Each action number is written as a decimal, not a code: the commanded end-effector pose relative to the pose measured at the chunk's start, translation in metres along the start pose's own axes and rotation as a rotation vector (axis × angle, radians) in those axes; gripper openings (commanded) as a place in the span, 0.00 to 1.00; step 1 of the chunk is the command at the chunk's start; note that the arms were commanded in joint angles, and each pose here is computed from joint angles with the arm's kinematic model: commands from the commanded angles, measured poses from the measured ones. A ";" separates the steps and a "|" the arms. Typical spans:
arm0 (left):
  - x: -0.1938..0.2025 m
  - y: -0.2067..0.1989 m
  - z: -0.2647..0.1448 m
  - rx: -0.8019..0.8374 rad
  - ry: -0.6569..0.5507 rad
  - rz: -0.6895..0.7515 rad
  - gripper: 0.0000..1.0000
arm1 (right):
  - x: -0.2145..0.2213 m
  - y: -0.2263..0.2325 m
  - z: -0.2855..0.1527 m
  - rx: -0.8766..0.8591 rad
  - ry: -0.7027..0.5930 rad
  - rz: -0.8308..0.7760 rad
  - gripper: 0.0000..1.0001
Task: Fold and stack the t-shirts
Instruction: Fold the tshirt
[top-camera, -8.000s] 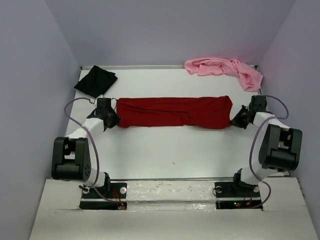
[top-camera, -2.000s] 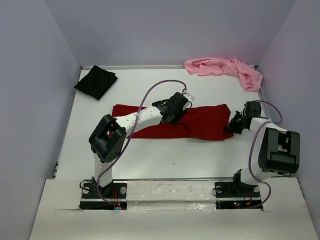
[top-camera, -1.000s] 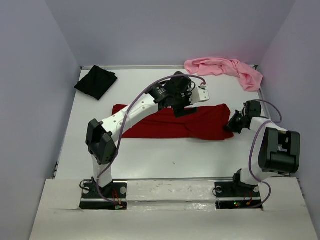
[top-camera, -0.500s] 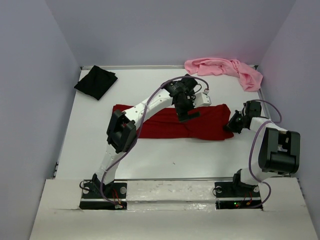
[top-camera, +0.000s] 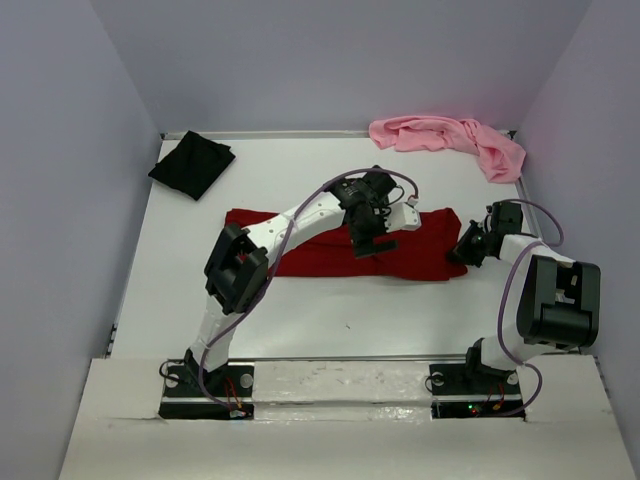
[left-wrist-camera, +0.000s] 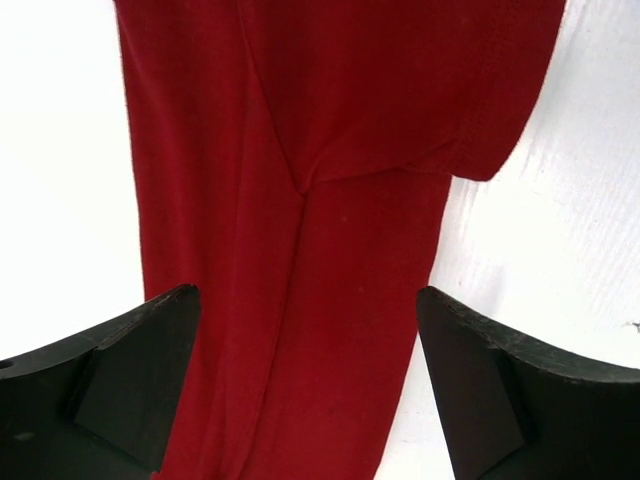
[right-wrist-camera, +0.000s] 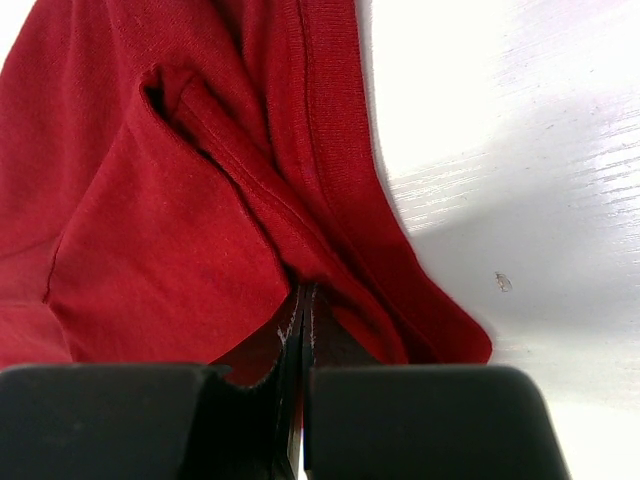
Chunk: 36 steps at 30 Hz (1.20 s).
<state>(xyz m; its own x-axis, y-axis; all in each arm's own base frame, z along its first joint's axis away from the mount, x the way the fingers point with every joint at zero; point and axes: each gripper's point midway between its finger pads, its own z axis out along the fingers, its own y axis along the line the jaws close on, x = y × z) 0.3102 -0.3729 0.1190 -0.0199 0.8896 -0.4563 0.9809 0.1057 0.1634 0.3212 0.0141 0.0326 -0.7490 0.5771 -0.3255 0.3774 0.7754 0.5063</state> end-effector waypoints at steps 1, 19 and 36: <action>-0.004 0.009 0.002 -0.043 -0.012 0.006 0.98 | -0.014 0.011 -0.006 -0.033 -0.044 -0.034 0.00; 0.009 0.015 0.035 -0.032 0.015 -0.021 0.84 | -0.015 0.012 -0.007 -0.037 -0.048 -0.038 0.00; 0.019 0.028 0.058 -0.021 0.015 -0.051 0.61 | -0.014 0.011 -0.008 -0.033 -0.052 -0.039 0.00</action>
<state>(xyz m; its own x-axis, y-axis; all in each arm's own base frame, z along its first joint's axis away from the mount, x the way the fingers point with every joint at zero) 0.3415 -0.3752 0.0582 -0.0728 0.9003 -0.4291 0.9740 0.1567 0.1636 0.3214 0.0142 0.0339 -0.7491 0.5743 -0.3301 0.3723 0.7772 0.5073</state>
